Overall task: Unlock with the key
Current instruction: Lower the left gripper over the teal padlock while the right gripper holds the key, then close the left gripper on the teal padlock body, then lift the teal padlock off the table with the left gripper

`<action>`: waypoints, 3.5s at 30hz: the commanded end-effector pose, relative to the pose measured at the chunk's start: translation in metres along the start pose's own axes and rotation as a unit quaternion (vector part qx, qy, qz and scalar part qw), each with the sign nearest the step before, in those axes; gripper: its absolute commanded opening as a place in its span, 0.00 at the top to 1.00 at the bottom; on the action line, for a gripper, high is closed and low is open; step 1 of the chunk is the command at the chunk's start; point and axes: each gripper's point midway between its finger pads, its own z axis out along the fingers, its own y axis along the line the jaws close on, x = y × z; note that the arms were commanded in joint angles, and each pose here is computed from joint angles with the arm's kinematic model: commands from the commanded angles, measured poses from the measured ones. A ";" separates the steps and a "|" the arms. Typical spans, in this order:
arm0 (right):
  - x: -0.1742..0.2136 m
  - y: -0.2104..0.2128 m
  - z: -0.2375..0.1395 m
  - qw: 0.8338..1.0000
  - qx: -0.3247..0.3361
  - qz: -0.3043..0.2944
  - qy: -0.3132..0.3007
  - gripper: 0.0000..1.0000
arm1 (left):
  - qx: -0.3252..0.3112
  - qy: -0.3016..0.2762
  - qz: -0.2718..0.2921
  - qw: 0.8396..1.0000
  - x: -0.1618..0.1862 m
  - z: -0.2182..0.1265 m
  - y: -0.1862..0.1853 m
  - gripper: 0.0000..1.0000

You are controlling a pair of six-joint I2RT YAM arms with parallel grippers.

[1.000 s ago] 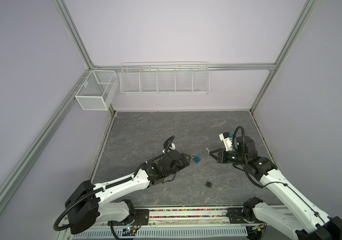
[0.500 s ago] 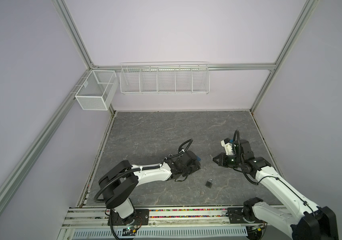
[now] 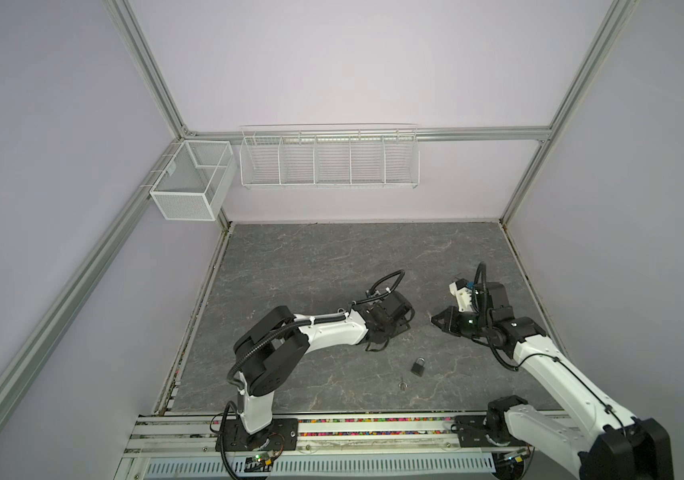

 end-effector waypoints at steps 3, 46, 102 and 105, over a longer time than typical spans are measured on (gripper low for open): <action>0.004 0.000 -0.003 1.000 -0.008 -0.011 0.002 0.94 | -0.041 -0.013 0.014 0.999 -0.008 0.011 0.008 0.37; 0.004 0.001 -0.007 1.000 -0.005 0.000 -0.001 0.94 | -0.192 -0.020 0.199 0.961 -0.038 0.047 0.014 0.49; 0.022 0.052 -0.010 0.995 -0.006 -0.093 0.028 0.93 | -0.015 -0.141 0.047 0.989 -0.077 -0.104 -0.018 0.98; 0.027 0.062 -0.004 0.994 -0.012 -0.104 0.035 0.93 | 0.007 -0.161 0.032 0.986 -0.081 -0.119 -0.013 1.00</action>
